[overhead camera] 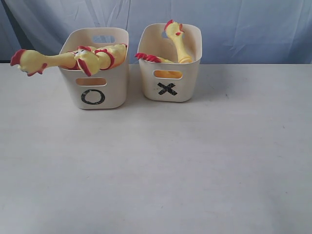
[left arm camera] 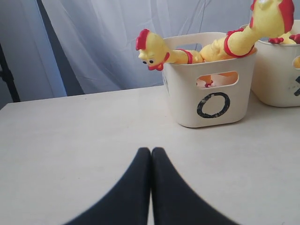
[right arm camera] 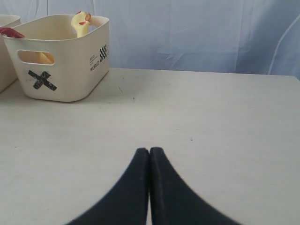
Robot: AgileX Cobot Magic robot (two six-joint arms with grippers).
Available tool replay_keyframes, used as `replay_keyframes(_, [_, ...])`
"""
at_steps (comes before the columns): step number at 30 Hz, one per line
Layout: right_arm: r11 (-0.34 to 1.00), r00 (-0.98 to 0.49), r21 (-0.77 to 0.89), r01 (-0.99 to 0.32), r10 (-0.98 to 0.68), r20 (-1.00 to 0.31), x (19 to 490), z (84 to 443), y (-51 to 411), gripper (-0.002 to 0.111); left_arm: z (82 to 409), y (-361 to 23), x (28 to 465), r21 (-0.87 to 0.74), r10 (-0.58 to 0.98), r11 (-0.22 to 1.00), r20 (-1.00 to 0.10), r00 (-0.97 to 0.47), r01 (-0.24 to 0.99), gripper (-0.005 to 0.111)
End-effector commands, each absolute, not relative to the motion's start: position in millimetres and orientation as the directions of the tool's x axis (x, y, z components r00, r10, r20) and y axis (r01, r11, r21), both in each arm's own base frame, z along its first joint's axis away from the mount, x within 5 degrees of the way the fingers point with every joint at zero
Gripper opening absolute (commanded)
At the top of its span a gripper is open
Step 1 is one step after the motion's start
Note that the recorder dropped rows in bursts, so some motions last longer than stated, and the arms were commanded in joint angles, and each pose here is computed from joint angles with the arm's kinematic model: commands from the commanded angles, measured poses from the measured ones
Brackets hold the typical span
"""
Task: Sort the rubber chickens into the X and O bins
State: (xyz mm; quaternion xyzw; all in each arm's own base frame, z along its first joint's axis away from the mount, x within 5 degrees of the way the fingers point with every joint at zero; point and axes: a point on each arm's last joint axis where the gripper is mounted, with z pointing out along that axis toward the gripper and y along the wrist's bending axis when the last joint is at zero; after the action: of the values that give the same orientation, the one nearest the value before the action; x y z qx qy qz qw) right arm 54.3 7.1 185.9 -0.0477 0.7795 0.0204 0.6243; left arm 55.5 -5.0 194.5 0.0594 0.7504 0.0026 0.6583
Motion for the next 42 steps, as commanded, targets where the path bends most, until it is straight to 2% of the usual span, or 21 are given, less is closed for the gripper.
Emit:
replay_keyframes(1, [0.995,-0.206,-0.024,-0.093,-0.043,-0.978,54.1,186.3,6.8,-0.001,194.4,-4.7,55.6,0.076,0.085,0.994,-0.99,-0.114,0.08,0.0])
replay_keyframes(42, [0.992,-0.205,-0.024,-0.125,-0.05,-0.978,53.9,186.2,8.5,-0.001,194.5,-3.0,55.8,0.091,0.096,0.994,-0.989,-0.114,0.053,0.0])
